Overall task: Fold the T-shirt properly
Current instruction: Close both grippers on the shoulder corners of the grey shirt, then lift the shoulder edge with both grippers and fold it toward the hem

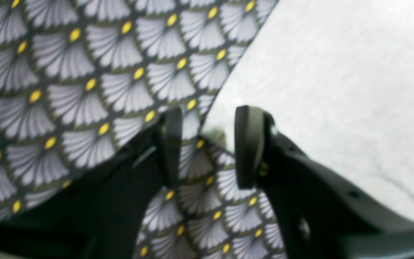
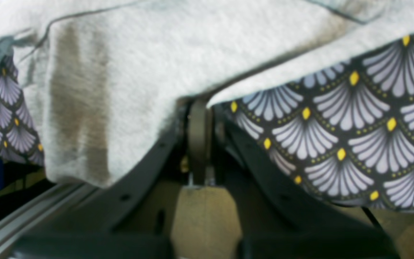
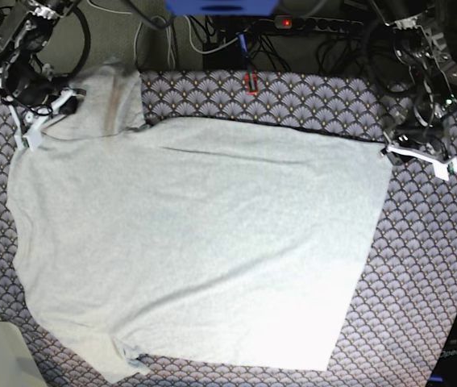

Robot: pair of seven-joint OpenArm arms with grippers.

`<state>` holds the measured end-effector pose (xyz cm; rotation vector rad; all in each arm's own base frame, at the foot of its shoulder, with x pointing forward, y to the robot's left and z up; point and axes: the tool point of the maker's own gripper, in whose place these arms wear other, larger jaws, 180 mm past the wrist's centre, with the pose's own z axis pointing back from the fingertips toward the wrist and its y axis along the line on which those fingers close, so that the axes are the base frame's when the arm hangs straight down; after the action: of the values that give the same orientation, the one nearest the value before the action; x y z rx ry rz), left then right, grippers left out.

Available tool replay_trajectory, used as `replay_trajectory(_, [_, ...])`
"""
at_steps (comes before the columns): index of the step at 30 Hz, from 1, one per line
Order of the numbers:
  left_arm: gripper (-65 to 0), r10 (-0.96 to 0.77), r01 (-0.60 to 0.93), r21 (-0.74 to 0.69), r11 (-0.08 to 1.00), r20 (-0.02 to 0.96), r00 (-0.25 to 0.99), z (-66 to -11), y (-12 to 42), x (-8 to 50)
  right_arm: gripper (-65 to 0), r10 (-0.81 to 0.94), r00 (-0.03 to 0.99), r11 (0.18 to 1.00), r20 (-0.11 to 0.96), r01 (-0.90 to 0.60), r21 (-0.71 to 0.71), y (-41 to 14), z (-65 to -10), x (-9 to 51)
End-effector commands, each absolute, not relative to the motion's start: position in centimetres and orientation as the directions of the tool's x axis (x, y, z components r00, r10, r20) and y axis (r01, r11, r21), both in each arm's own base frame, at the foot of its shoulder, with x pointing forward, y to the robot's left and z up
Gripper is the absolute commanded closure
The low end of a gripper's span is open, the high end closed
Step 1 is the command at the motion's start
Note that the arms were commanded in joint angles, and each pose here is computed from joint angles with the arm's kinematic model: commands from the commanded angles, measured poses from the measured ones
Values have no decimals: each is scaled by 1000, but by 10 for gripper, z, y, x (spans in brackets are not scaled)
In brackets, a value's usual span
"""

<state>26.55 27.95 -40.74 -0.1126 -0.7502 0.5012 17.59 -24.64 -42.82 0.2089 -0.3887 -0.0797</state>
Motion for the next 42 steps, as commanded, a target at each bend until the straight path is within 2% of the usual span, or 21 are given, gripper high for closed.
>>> replay_trajectory(1, [-242, 464, -387, -272, 881, 654, 597, -397, 285, 272, -10, -96, 933, 983, 346, 35, 180, -256, -427, 171])
replay_trajectory(13, [-242, 506, -417, -294, 860, 596, 623, -422, 283, 269, -10, -94, 937, 984, 338, 35, 175, -258, -428, 167])
replay_trajectory(28, [-238, 552, -424, -353, 834, 545, 632, -436, 252, 263, -7, -94, 938, 984, 335, 36, 175, -258, -429, 165])
replay_trajectory(30, [-210, 550, -423, -351, 835, 546, 632, -436, 253, 263, -6, -94, 938, 984, 335, 36, 175, -258, -429, 165])
replay_trajectory(34, [0, 548, -425, -346, 837, 550, 631, -435, 257, 263, -6, -80, 938, 988, 338, 30, 152, -267, -425, 167])
replay_trajectory(37, [-16, 546, -425, -343, 838, 555, 628, -433, 258, 263, -6, -66, 937, 992, 342, 24, 126, -277, -421, 168])
replay_trajectory(42, [-5, 534, -419, -333, 845, 564, 630, -430, 259, 258, -11, -66, 938, 993, 342, 28, 115, -282, -420, 167])
